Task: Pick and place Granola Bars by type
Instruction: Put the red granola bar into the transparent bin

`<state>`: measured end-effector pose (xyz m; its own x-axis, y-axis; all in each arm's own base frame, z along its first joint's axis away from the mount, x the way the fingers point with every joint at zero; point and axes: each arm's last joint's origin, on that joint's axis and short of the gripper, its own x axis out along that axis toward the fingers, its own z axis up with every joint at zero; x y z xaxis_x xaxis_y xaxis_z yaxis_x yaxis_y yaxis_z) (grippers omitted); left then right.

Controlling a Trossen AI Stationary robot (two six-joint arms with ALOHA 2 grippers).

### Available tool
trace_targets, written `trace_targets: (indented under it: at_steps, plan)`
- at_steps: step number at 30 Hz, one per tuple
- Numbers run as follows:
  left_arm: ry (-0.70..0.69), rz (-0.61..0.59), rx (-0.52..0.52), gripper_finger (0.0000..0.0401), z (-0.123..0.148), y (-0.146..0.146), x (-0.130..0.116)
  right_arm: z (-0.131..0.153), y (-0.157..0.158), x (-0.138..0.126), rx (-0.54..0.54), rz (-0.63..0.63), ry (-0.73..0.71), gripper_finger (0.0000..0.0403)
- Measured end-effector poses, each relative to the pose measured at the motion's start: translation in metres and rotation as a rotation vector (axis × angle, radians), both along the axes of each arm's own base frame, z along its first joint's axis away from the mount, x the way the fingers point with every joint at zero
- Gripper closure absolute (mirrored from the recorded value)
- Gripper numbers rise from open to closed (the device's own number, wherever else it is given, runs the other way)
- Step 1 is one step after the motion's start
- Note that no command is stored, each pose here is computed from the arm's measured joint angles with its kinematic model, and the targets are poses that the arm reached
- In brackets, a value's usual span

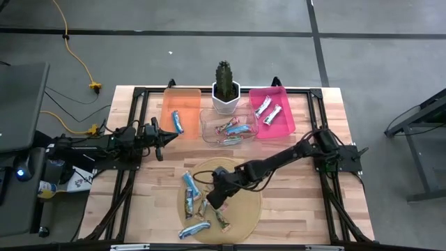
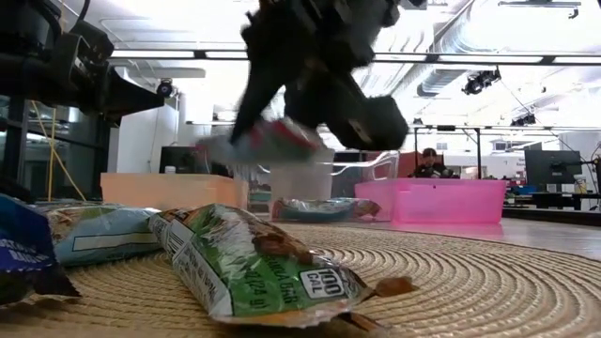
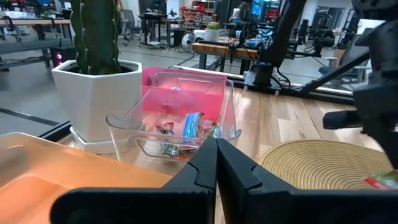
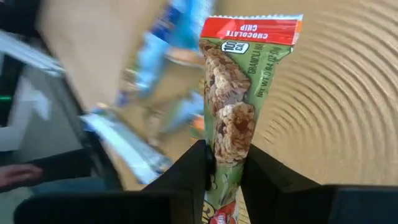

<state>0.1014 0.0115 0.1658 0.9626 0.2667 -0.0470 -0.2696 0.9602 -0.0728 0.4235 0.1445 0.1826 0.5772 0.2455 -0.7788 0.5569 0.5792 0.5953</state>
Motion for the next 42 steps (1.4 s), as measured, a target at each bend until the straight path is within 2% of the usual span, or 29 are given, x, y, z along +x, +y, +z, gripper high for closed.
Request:
trace_targets:
  at_steps: [7, 14, 21, 32, 42]
  plan:
    - [0.000, 0.000, 0.000, 0.0400, 0.000, 0.000, 0.000, 0.033, -0.011, 0.012, -0.006, 0.041, -0.249, 0.0329]
    - [0.000, 0.000, 0.000, 0.0400, 0.000, 0.000, 0.000, 0.069, -0.014, 0.026, -0.049, 0.105, -0.629, 0.0329]
    - [0.000, 0.000, 0.000, 0.0400, 0.000, 0.000, 0.000, 0.090, -0.013, 0.030, -0.182, 0.180, -0.895, 0.0329]
    - [0.000, 0.000, 0.000, 0.0400, 0.000, 0.000, 0.000, 0.110, -0.015, 0.032, -0.409, 0.191, -1.100, 0.0329]
    - [0.000, 0.000, 0.000, 0.0400, 0.000, 0.000, 0.000, 0.180, -0.027, 0.041, -0.659, 0.233, -1.217, 0.0329]
